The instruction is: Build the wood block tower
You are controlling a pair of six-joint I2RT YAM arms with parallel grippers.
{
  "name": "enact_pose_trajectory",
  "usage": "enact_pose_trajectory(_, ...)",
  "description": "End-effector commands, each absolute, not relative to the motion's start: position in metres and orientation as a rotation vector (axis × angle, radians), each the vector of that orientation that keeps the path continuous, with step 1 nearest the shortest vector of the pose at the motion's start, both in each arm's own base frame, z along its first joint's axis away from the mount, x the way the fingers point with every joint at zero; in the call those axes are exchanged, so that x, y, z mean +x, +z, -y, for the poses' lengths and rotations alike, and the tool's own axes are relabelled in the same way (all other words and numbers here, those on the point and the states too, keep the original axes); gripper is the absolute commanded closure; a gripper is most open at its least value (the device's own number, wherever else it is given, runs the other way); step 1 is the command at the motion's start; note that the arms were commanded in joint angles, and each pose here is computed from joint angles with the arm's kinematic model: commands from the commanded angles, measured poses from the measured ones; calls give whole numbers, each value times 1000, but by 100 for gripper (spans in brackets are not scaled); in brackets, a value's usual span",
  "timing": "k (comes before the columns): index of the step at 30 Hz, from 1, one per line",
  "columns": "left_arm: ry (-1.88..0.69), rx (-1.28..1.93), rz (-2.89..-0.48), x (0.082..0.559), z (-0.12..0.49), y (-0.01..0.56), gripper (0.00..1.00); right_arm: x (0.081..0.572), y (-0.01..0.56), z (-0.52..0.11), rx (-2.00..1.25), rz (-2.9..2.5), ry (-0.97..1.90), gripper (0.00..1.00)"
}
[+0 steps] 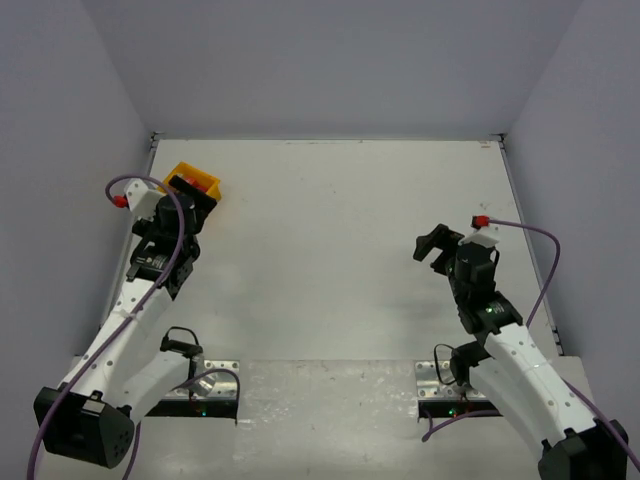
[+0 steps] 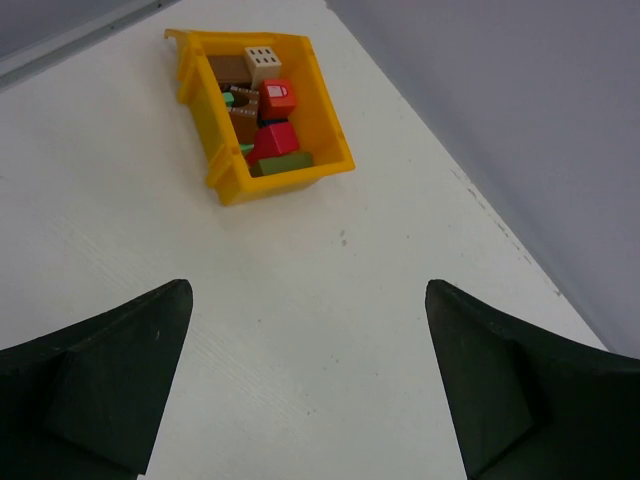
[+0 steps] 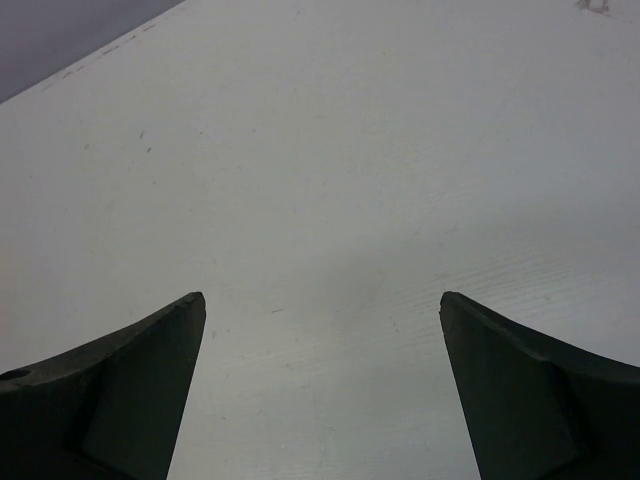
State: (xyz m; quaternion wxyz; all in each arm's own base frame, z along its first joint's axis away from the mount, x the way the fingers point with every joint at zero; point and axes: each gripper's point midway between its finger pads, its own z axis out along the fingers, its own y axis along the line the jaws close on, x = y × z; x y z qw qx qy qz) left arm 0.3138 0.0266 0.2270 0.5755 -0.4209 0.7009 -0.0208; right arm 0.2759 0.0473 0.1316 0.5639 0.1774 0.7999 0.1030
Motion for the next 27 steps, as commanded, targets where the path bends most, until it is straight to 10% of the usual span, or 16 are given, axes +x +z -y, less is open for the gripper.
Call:
enact_pose_trajectory(1, -67, -1002, -1579, 318, -30, 243, 0, 282, 150, -47, 400, -1803, 263, 1)
enact_pose_trajectory(27, -45, -1203, -1699, 346, -73, 188, 0, 279, 105, -55, 326, -1933, 244, 1)
